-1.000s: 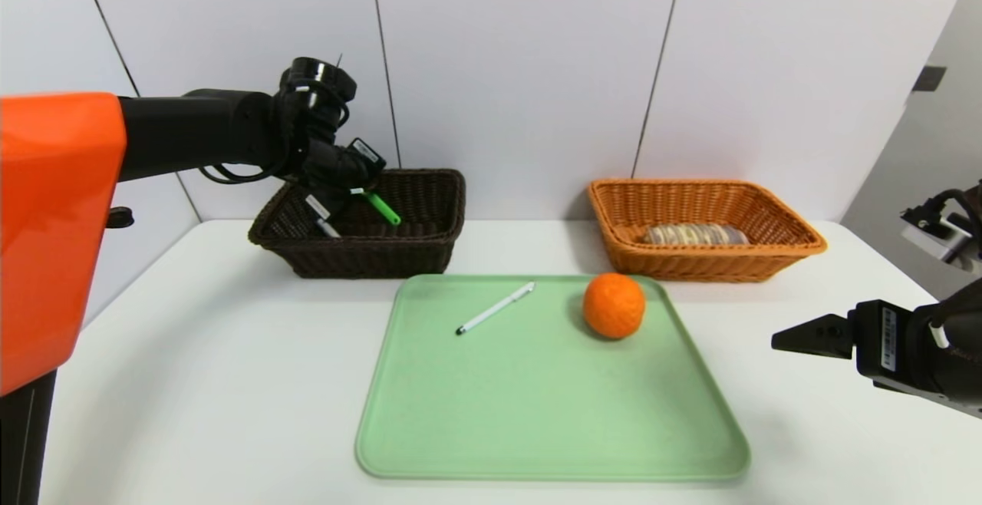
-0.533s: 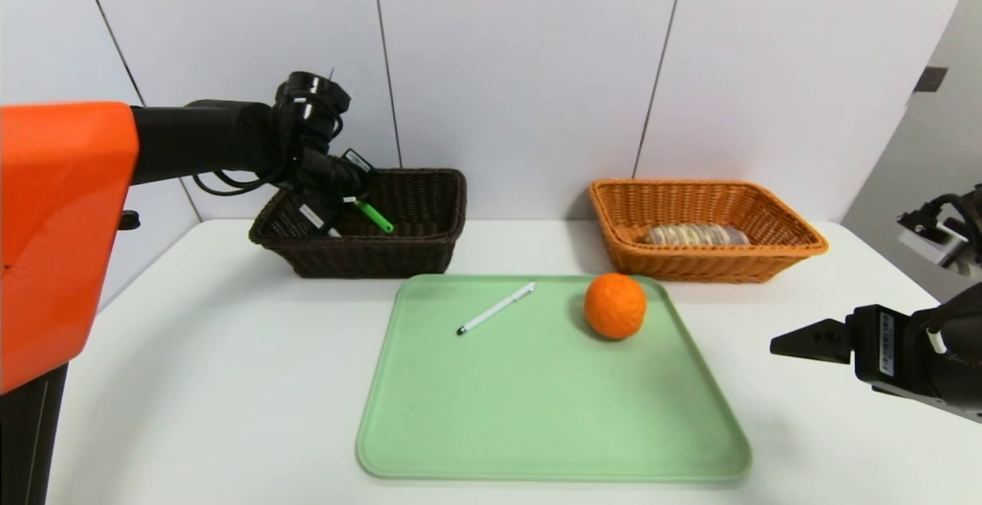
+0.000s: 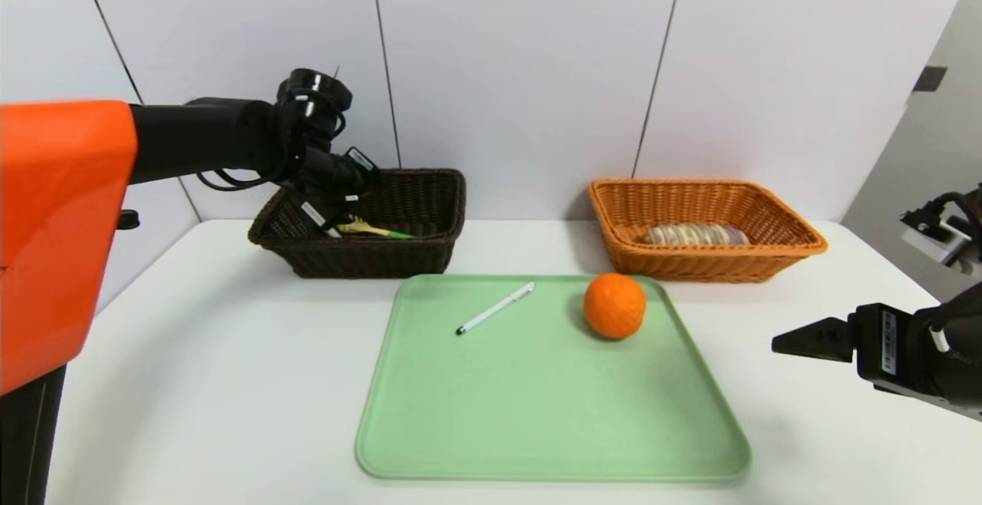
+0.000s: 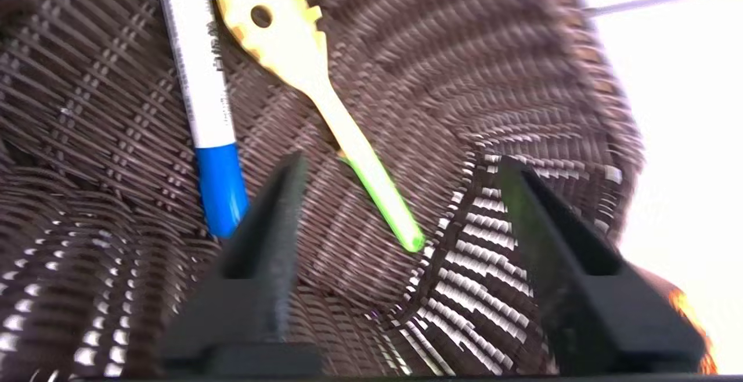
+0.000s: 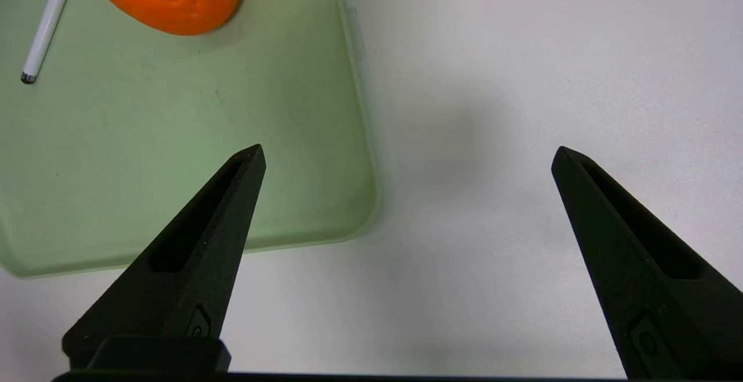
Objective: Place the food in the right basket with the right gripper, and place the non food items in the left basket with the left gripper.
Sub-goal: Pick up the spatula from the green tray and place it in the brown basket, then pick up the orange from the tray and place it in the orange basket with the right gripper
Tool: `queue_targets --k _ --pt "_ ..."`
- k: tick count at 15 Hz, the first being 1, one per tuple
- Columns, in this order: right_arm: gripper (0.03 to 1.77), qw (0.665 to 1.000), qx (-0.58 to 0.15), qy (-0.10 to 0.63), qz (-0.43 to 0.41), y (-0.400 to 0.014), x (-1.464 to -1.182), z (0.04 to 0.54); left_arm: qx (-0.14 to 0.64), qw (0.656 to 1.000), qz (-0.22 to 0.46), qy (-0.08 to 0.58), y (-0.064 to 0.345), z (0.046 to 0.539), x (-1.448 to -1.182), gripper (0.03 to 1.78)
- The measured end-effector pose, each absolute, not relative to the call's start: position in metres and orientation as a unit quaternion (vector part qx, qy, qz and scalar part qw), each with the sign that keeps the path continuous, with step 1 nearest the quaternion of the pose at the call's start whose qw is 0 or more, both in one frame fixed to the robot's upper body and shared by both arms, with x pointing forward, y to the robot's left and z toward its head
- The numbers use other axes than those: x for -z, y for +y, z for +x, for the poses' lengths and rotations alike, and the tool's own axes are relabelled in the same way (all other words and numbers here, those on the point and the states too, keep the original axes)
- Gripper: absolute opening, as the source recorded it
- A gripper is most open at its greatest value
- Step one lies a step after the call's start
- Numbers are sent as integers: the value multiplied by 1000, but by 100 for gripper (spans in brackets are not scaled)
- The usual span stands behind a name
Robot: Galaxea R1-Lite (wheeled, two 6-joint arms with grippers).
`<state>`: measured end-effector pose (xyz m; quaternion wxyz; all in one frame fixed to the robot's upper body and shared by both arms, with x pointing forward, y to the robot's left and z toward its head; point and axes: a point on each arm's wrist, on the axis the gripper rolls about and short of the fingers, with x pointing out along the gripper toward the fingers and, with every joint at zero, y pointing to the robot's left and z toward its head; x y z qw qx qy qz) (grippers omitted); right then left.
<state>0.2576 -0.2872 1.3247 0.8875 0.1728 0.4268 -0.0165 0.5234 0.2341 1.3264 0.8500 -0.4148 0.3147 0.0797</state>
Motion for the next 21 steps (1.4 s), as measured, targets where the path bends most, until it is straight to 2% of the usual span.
queue_targets --k 2,5,8,14,17,21 --pt "171 894 7 407 186 -285 -1333 261 -48 874 -386 293 232 507 -1354 133" --pt "171 903 -28 349 247 -274 -1353 273 18 924 -280 259 219 470 -1398 145" --pt "171 902 -42 348 251 -263 -1357 286 56 945 -209 244 214 438 -1420 153" --pt "171 892 -52 391 222 -228 -1359 323 111 942 -80 305 213 364 -1385 162" --pt "171 883 -36 431 182 -202 -1349 343 119 940 -68 313 228 321 -1376 165" --pt "171 886 -4 441 142 -170 -1326 379 121 936 -77 321 245 282 -1366 167"
